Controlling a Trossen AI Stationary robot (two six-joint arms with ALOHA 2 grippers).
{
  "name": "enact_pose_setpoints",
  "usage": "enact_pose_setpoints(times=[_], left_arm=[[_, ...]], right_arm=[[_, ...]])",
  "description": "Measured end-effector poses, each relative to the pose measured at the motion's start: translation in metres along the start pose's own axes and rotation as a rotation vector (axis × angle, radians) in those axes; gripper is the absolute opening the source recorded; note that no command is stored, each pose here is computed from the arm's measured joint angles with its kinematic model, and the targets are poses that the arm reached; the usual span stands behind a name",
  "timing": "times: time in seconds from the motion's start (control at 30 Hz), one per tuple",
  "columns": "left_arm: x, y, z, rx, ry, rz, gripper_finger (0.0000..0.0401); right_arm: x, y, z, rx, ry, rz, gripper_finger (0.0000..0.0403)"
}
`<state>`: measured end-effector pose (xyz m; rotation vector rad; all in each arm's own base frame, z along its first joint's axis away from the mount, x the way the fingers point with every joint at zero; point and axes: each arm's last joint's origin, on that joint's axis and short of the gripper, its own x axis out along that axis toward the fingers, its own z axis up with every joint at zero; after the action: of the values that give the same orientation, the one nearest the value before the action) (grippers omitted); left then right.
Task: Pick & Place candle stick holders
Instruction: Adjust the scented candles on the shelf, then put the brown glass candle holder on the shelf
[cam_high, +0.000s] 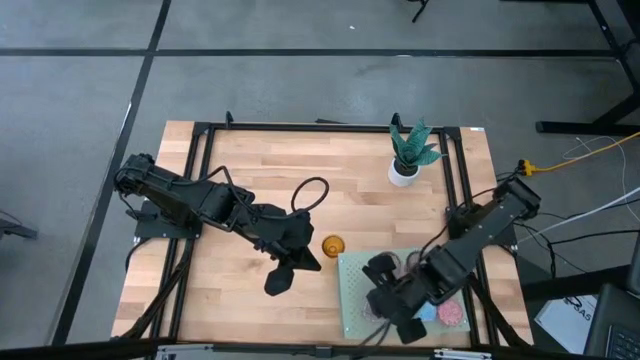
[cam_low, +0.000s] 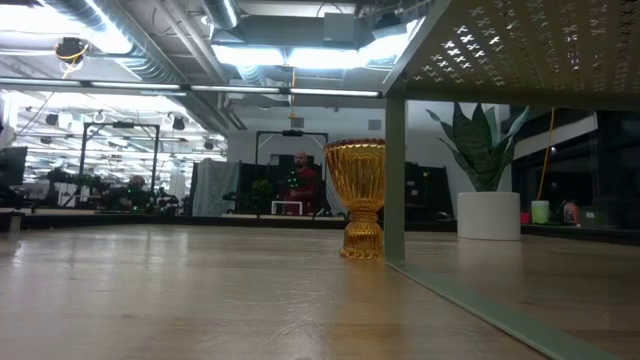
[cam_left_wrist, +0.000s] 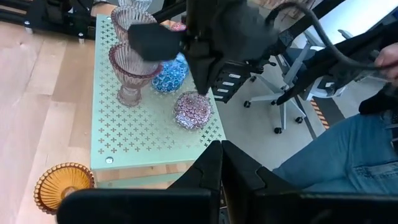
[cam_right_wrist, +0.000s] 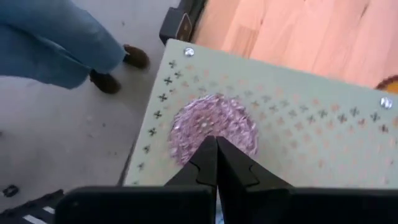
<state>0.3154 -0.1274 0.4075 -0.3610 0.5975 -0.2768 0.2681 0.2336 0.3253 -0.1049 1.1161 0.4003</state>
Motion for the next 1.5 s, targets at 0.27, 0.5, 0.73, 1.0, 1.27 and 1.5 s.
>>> enact_pose_setpoints(times=[0.27,0.5,0.73,1.0,1.27,1.5], left_arm=[[0.000,0.000,-0.001,0.004,0.005,0.003,0.0002],[0.000,0.000,0.000,0.009,0.005,0.002,0.0005],[0.000,0.000,0.000,0.010,0.005,0.003,0.0002],[0.000,0.000,0.000,0.010,0.005,0.003,0.0002],[0.000,0.000,0.000,0.010,0.006,0.001,0.0010],[-0.001,0.009,-0.004,-0.003,0.051,0.062,0.0044]], right_arm=[[-0.014,0.021,-0.031,0.085,0.104,-0.140,0.0000],[-0.006,0.020,-0.042,0.136,0.130,-0.235,0.0000],[0.006,0.020,-0.049,0.146,0.167,-0.191,0.0000],[0.012,0.029,-0.043,0.105,0.121,-0.065,0.0000],[0.011,0.030,-0.042,0.104,0.131,-0.029,0.0000],[-0.026,0.033,-0.030,0.087,0.034,0.054,0.0011]])
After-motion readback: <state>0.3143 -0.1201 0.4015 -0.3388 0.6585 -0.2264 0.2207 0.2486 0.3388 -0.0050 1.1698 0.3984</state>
